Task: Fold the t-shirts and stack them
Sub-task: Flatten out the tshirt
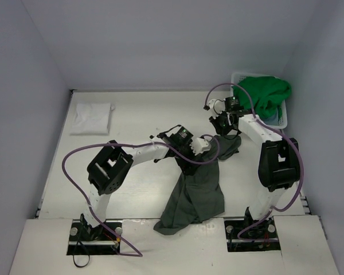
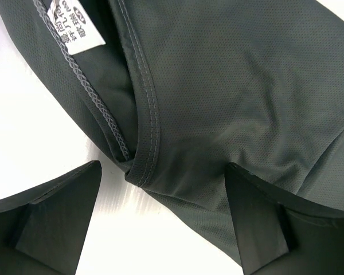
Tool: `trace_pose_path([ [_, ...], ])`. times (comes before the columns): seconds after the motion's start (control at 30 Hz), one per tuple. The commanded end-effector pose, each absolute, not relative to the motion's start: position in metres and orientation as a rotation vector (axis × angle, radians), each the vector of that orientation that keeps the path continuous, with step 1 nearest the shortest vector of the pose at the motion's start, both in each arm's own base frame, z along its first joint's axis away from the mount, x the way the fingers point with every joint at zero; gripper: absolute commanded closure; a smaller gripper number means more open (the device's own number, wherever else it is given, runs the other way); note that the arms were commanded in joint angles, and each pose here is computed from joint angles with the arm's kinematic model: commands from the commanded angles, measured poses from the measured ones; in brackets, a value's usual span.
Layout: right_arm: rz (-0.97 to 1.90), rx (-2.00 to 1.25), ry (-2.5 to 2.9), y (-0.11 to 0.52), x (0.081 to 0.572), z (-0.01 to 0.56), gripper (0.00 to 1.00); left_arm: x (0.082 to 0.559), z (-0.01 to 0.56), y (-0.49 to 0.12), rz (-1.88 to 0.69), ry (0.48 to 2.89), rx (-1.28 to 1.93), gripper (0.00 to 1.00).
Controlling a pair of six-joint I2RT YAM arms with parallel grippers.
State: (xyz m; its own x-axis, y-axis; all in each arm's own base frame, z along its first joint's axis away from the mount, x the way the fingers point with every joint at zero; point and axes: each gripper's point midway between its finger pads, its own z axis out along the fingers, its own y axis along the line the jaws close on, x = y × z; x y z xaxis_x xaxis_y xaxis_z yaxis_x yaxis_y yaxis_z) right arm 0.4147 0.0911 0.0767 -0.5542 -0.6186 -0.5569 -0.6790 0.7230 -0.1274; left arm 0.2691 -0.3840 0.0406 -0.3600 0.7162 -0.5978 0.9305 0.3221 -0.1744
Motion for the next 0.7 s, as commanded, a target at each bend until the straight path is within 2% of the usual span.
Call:
trace_pose_path([
  [0.0, 0.152, -0.974, 2.297, 0.092, 0.413, 0.097, 0.87, 0.288, 0.085, -0.406, -0.735, 2.033, 1.417, 0.18],
  [0.1, 0.159, -0.976, 2.308, 0.091, 0.412, 0.093, 0.79, 0.289, 0.088, -0.405, -0.729, 2.028, 1.412, 0.2],
  [0.23, 0.166, -0.983, 2.326, 0.092, 0.41, 0.085, 0.78, 0.287, 0.088, -0.404, -0.729, 2.027, 1.425, 0.29],
  [0.33, 0.171, -0.989, 2.344, 0.09, 0.407, 0.077, 0.78, 0.287, 0.09, -0.405, -0.737, 2.026, 1.433, 0.46],
  [0.37, 0.17, -0.992, 2.354, 0.09, 0.406, 0.073, 0.78, 0.286, 0.089, -0.405, -0.741, 2.034, 1.44, 0.57],
  [0.47, 0.177, -0.995, 2.363, 0.09, 0.405, 0.069, 0.78, 0.286, 0.095, -0.408, -0.756, 2.022, 1.449, 0.8],
  [0.5, 0.181, -0.996, 2.364, 0.091, 0.404, 0.068, 0.78, 0.287, 0.097, -0.409, -0.755, 2.012, 1.449, 0.91],
  [0.57, 0.184, -0.998, 2.368, 0.091, 0.403, 0.067, 0.78, 0.288, 0.1, -0.409, -0.753, 2.009, 1.445, 0.99],
  [0.67, 0.187, -0.999, 2.37, 0.091, 0.403, 0.066, 0.78, 0.287, 0.103, -0.409, -0.751, 2.003, 1.451, 1.0],
])
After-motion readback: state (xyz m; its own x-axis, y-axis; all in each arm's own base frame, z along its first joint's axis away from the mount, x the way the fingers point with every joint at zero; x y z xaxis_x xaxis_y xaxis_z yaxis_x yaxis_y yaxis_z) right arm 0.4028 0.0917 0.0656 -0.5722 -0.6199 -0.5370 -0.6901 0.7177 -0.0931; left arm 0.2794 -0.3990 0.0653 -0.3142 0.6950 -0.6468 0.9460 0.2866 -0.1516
